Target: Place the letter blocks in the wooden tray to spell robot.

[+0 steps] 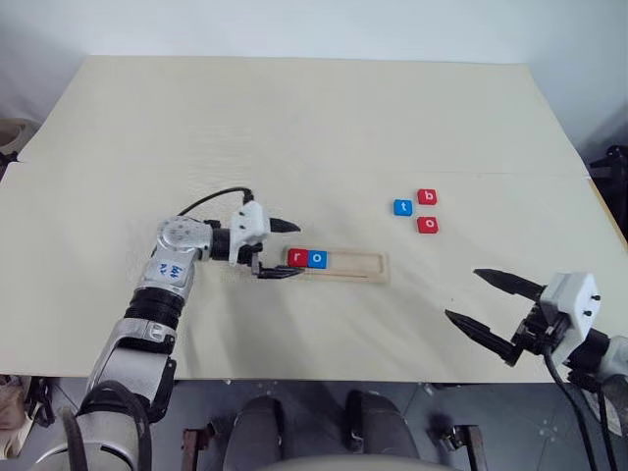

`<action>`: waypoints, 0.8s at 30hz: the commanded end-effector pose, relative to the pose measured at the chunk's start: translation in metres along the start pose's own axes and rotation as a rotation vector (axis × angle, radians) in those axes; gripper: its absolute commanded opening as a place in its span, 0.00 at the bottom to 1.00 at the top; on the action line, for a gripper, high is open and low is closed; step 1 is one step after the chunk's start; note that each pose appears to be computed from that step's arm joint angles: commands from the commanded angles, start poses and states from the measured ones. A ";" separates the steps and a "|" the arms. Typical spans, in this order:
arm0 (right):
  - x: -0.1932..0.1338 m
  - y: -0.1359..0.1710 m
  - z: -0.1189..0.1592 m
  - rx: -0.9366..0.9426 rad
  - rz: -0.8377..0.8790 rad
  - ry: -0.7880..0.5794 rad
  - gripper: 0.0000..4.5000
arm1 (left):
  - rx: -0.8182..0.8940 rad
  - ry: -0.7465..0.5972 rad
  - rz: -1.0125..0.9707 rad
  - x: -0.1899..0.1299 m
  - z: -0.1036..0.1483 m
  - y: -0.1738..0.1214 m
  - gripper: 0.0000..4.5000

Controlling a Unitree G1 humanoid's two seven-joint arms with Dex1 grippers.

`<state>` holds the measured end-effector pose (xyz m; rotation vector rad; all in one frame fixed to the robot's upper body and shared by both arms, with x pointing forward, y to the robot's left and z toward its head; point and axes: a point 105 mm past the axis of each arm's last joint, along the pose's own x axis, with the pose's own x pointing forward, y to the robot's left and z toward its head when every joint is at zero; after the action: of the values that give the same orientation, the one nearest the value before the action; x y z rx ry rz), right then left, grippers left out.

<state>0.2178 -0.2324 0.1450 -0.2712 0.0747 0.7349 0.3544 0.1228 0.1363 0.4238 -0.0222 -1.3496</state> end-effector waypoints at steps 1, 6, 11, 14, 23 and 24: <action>-0.018 -0.012 -0.001 -0.014 -0.092 -0.004 1.00 | 0.035 -0.047 0.033 -0.036 0.007 -0.002 0.99; -0.034 -0.021 -0.017 0.042 -0.187 0.010 1.00 | 0.039 -0.022 0.109 -0.075 -0.001 -0.016 0.99; -0.027 -0.035 -0.016 -0.005 -0.255 -0.040 1.00 | -0.039 -0.010 0.198 -0.099 -0.007 -0.027 0.99; -0.008 -0.042 -0.007 -0.011 -0.236 -0.077 1.00 | -0.027 -0.030 0.222 -0.098 -0.001 -0.030 0.99; 0.085 -0.076 0.031 0.088 -0.214 0.040 1.00 | -0.061 -0.072 0.231 -0.086 0.010 -0.048 0.99; 0.095 -0.080 0.034 0.106 -0.227 0.068 1.00 | -0.061 -0.075 0.236 -0.086 0.011 -0.050 0.99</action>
<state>0.3313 -0.2160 0.1834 -0.1996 0.0754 0.5501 0.2880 0.1965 0.1412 0.3031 -0.0474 -1.1317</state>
